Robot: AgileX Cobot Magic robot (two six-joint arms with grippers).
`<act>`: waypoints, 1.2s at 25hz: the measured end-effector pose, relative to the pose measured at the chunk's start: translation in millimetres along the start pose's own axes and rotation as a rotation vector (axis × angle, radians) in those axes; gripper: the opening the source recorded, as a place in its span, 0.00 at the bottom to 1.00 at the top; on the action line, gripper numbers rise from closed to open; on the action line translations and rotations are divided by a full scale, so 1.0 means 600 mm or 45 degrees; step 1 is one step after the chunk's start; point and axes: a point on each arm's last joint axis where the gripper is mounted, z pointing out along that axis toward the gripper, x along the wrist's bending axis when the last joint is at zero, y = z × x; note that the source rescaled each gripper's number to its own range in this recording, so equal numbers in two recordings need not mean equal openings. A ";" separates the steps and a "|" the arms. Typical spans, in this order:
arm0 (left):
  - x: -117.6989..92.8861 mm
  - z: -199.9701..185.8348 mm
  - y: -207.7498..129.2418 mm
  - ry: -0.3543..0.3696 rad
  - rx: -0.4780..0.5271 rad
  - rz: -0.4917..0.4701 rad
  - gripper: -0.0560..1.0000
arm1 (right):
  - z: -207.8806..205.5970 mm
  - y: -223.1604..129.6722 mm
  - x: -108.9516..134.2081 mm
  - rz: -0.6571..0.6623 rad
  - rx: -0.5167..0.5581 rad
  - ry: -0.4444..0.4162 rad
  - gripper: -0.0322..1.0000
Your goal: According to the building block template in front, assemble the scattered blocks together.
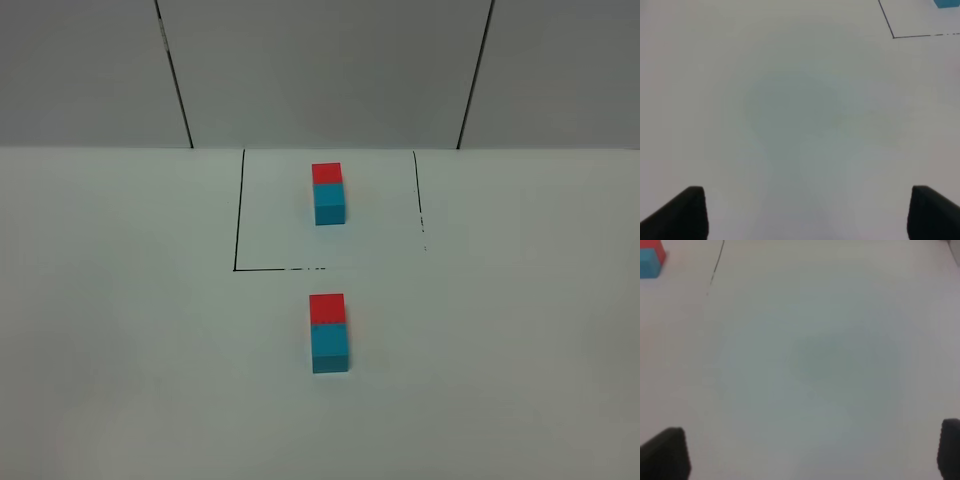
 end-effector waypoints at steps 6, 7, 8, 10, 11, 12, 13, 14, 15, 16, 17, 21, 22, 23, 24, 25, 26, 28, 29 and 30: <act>0.000 0.000 0.000 0.000 0.000 0.000 0.89 | 0.000 0.000 0.000 0.010 0.000 -0.022 1.00; 0.000 0.000 0.000 0.000 0.000 0.000 0.89 | 0.000 0.000 0.000 0.010 0.000 -0.022 1.00; 0.000 0.000 0.000 0.000 0.000 0.000 0.89 | 0.000 0.000 0.000 0.009 0.000 -0.022 1.00; 0.000 0.000 0.000 0.000 0.000 0.000 0.89 | 0.000 0.000 0.000 0.008 -0.001 -0.022 1.00; 0.000 0.000 0.000 0.000 0.000 0.000 0.89 | 0.000 0.000 0.000 0.008 -0.001 -0.022 1.00; 0.000 0.000 0.000 0.000 0.000 0.000 0.89 | 0.000 0.000 0.000 0.008 -0.001 -0.022 1.00; 0.000 0.000 0.000 0.000 0.000 0.000 0.89 | 0.000 0.000 0.000 0.008 -0.001 -0.022 1.00; 0.000 0.000 0.000 0.000 0.000 0.000 0.89 | 0.000 0.000 0.000 0.008 -0.001 -0.022 1.00; 0.000 0.000 0.000 0.000 0.000 0.000 0.89 | 0.000 0.000 0.000 0.008 -0.001 -0.022 1.00; 0.000 0.000 0.000 0.000 0.000 0.000 0.89 | 0.000 0.000 0.000 0.007 -0.001 -0.022 1.00; 0.000 0.000 0.000 0.000 0.000 0.000 0.89 | 0.000 0.000 0.000 0.007 -0.001 -0.022 1.00; 0.000 0.000 0.000 0.000 0.000 0.000 0.89 | 0.000 0.000 0.000 0.007 -0.001 -0.022 1.00; 0.000 0.000 0.000 0.000 0.000 0.000 0.89 | 0.000 0.000 0.000 0.007 -0.001 -0.022 1.00; 0.000 0.000 0.000 0.000 0.000 0.000 0.89 | 0.000 0.000 0.000 0.006 -0.001 -0.022 1.00; 0.000 0.000 0.000 0.000 0.000 0.000 0.89 | 0.000 0.000 0.000 0.006 -0.001 -0.022 1.00; 0.000 0.000 0.000 0.000 0.000 0.000 0.89 | 0.000 0.000 0.000 0.006 -0.001 -0.022 1.00; 0.000 0.000 0.000 0.000 0.000 0.000 0.89 | 0.000 0.000 0.000 0.004 -0.001 -0.022 1.00; 0.000 0.000 0.000 0.000 0.000 0.000 0.89 | 0.000 0.000 0.000 0.003 -0.001 -0.022 1.00; 0.000 0.000 0.000 0.000 0.000 0.000 0.89 | 0.000 0.000 0.000 0.003 -0.001 -0.022 1.00; 0.000 0.000 0.000 0.000 0.000 0.000 0.89 | 0.000 0.000 0.000 0.003 -0.001 -0.022 1.00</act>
